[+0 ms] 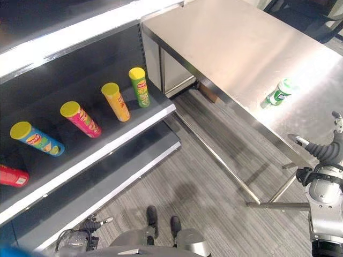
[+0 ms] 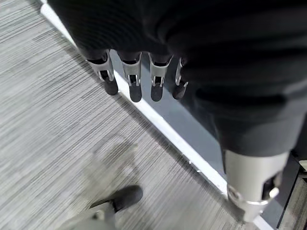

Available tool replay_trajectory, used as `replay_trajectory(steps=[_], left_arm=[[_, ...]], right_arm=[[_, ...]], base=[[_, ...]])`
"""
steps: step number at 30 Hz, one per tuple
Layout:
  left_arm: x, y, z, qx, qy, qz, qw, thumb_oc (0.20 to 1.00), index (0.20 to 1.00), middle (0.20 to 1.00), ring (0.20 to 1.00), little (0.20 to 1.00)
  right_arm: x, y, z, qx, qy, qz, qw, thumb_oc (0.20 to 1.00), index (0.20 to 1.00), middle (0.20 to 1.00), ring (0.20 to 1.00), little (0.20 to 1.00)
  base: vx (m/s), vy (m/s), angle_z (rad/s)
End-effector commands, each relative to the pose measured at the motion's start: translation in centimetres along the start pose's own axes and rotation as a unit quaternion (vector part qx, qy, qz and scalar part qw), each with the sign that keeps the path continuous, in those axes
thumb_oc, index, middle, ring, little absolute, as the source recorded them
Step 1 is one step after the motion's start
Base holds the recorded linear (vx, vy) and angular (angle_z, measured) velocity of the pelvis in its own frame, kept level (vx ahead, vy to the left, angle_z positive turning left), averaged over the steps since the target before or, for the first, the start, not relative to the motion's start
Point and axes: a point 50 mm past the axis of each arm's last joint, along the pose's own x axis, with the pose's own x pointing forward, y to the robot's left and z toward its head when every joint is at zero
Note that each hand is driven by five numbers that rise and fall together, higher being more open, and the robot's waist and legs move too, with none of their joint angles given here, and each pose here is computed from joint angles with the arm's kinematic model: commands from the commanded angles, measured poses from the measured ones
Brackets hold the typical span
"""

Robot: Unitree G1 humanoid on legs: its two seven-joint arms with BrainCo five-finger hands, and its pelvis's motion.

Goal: Put the goods on the table back onto the shelves and tidy them up.

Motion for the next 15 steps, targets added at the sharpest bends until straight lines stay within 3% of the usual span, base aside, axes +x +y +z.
replay_trajectory(steps=[1, 8, 15], left_arm=[[0.2, 2.4, -0.1, 0.037, 0.003, 0.024, 0.999, 1.000, 1.000, 1.000, 1.000, 1.000], [0.3, 3.3, -0.4, 0.045, 0.012, 0.037, 0.998, 1.000, 1.000, 1.000, 1.000, 1.000], [0.3, 3.3, -0.5, 0.039, 0.015, 0.041, 0.998, 1.000, 1.000, 1.000, 1.000, 1.000]], right_arm=[[1.7, -1.2, 1.4, 0.003, -0.029, -0.046, 0.998, 1.000, 1.000, 1.000, 1.000, 1.000], [2.2, -2.3, -0.3, -0.013, 0.011, -0.083, 0.996, 1.000, 1.000, 1.000, 1.000, 1.000], [2.0, -3.0, -2.7, -0.058, 0.061, -0.059, 0.995, 1.000, 1.000, 1.000, 1.000, 1.000]], base=[[0.04, 0.228, -0.31], [0.02, 0.024, -0.01], [0.10, -0.193, 0.41]])
